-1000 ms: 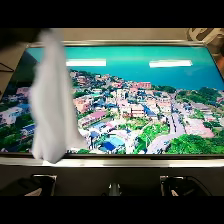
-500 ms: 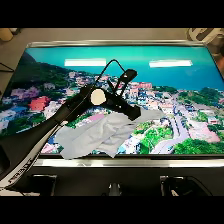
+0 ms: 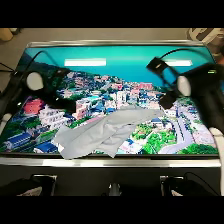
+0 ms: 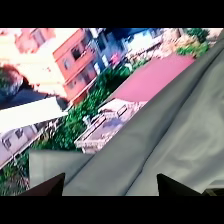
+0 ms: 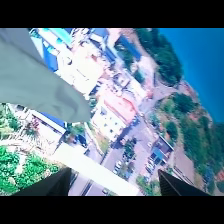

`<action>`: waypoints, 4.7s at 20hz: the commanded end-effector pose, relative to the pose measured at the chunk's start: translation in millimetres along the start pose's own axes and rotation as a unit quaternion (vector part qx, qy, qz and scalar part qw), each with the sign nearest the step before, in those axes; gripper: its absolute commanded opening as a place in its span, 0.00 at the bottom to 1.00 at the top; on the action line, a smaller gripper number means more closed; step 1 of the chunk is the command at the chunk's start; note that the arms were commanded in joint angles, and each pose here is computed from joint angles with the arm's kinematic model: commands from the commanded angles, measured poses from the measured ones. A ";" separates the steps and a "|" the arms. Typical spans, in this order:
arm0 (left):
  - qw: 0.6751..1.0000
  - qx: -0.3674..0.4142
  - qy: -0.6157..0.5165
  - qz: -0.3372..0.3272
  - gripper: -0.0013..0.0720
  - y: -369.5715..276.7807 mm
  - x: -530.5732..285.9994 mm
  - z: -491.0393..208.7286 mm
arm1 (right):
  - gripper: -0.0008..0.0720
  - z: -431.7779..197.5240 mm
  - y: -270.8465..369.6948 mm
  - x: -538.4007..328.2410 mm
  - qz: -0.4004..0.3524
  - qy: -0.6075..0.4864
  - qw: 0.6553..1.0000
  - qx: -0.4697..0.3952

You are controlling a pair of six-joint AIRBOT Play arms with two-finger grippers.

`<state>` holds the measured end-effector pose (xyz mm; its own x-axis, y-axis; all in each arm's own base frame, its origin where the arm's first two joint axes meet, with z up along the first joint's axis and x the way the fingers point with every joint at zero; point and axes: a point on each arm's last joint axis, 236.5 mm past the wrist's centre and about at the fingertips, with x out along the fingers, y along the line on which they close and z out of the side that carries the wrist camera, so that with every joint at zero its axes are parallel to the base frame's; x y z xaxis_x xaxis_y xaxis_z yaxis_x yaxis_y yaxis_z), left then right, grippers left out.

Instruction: Fold the shirts.

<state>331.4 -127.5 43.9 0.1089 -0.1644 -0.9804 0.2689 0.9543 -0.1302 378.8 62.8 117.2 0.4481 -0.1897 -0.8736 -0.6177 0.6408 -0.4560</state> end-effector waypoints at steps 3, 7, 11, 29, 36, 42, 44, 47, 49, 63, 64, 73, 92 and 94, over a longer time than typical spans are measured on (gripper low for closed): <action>0.992 -0.099 0.080 0.002 0.96 27.2 47.7 -125.0 | 0.90 13.7 53.3 101.1 0.078 0.061 0.993 -0.068; 0.986 -0.113 0.125 -0.015 0.96 20.5 80.2 -163.7 | 0.90 20.7 57.8 116.5 0.095 0.047 0.993 -0.045; 0.985 -0.109 0.135 -0.018 0.96 20.2 92.0 -174.8 | 0.90 14.4 43.2 129.2 0.177 0.003 0.979 0.100; 0.977 -0.128 0.153 -0.078 0.05 -5.8 114.9 -178.6 | 0.93 19.4 95.5 173.5 0.359 -0.013 0.918 0.168; 0.978 -0.125 0.145 -0.078 0.05 -6.0 111.2 -175.9 | 0.99 44.2 133.0 169.3 0.403 -0.041 0.906 0.120; 0.983 -0.115 0.118 -0.078 0.05 -6.8 96.4 -170.7 | 0.04 37.8 169.5 153.2 0.438 -0.019 0.898 0.035; 0.990 -0.091 0.090 -0.057 0.05 1.2 71.0 -156.9 | 0.05 47.9 150.9 137.1 0.413 -0.042 0.909 0.034; 0.998 -0.029 -0.048 0.021 0.05 27.8 -27.2 -96.9 | 0.04 96.2 74.4 62.8 0.304 -0.164 0.938 0.023; 0.975 -0.013 -0.210 0.077 0.05 38.6 -144.9 -49.9 | 0.04 127.2 -4.9 -42.3 0.163 -0.296 0.941 0.022; 0.728 0.016 -0.682 0.070 0.05 -8.6 -501.2 -28.0 | 0.05 -25.9 -88.2 -363.2 -0.181 -0.484 0.848 0.119; 0.738 0.016 -0.670 0.071 0.05 -6.3 -489.2 -18.3 | 0.05 -26.4 -86.0 -340.3 -0.160 -0.451 0.869 0.126; 0.935 -0.013 -0.343 0.092 0.05 54.0 -159.8 108.5 | 0.05 25.6 -18.7 -28.8 0.130 -0.078 0.986 0.068; 0.970 -0.161 0.093 -0.158 0.79 9.1 92.6 -106.4 | 0.82 -134.5 -43.4 116.1 0.342 0.068 0.885 0.308; 0.960 -0.173 0.112 -0.189 0.79 -21.9 113.2 -132.9 | 0.82 -146.9 -31.4 121.8 0.357 0.085 0.875 0.317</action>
<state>260.2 -100.0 -59.9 -0.1083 -0.3814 -0.9180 -0.0075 0.9238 -0.3829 394.6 -68.0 13.1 0.0559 0.3200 -0.9458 -0.2686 0.9172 0.2944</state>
